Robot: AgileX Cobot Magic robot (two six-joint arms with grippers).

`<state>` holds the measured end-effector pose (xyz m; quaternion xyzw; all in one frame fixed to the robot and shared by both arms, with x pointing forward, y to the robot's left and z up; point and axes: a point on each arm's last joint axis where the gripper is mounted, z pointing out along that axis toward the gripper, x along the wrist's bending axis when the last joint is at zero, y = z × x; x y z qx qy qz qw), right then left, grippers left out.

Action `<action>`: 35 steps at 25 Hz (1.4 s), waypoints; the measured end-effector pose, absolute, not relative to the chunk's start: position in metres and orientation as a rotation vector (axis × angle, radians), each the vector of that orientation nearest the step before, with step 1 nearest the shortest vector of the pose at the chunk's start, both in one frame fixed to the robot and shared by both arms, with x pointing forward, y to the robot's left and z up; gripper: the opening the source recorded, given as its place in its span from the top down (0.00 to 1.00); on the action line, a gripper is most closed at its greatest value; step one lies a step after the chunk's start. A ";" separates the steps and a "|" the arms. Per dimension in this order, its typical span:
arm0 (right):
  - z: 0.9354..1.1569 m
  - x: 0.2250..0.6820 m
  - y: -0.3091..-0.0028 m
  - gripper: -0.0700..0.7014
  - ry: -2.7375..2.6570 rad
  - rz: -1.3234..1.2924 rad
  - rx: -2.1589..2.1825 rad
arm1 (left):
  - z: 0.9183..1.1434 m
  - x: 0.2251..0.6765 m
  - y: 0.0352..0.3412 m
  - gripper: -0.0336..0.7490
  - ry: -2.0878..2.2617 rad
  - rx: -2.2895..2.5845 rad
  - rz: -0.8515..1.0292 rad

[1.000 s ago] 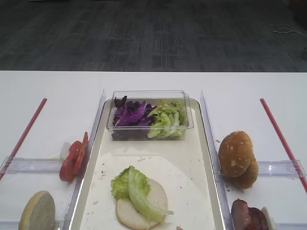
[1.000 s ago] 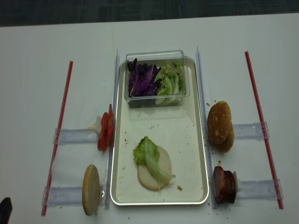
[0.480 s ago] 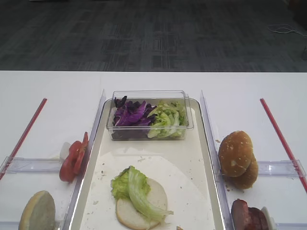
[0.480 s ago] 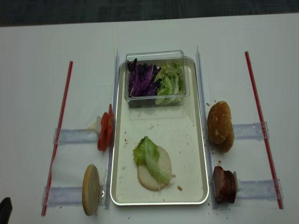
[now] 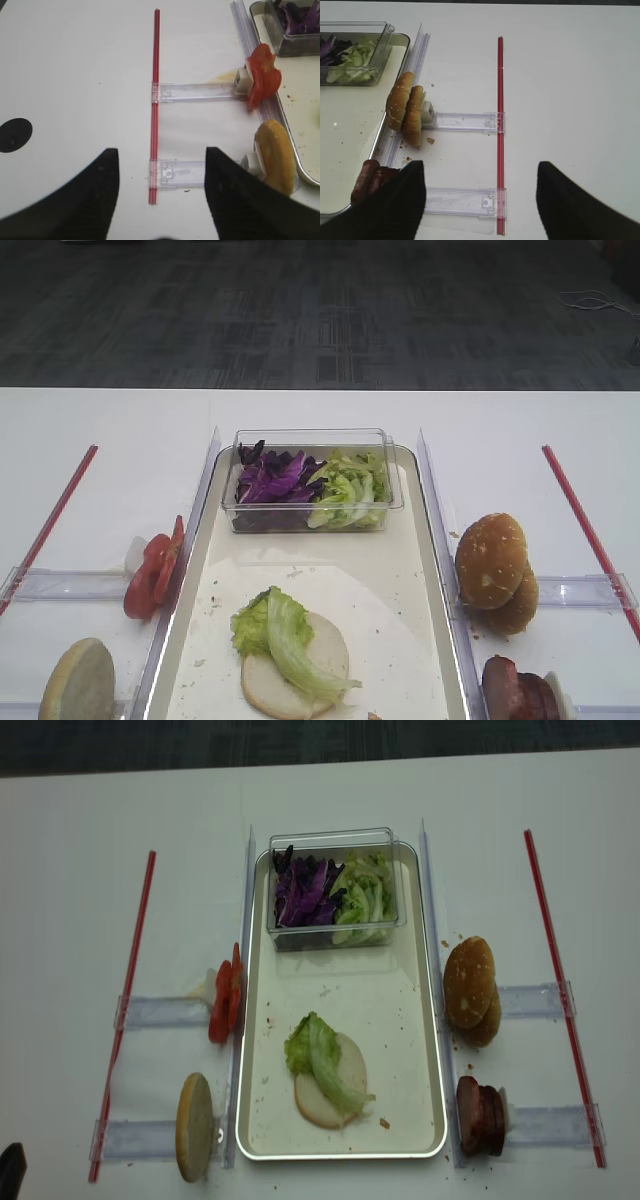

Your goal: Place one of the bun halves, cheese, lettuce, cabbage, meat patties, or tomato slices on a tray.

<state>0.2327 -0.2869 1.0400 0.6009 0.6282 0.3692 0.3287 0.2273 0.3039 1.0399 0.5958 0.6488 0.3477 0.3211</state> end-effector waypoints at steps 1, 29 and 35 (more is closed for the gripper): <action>1.040 0.233 -0.287 0.29 1.644 0.966 1.573 | 1.040 0.227 0.304 0.46 1.704 1.565 0.913; 1.040 0.233 -0.287 0.29 1.656 0.961 1.556 | 1.040 0.227 0.304 0.46 1.704 1.565 0.913; 1.040 0.233 -0.287 0.29 1.656 0.961 1.556 | 1.040 0.227 0.304 0.46 1.704 1.565 0.913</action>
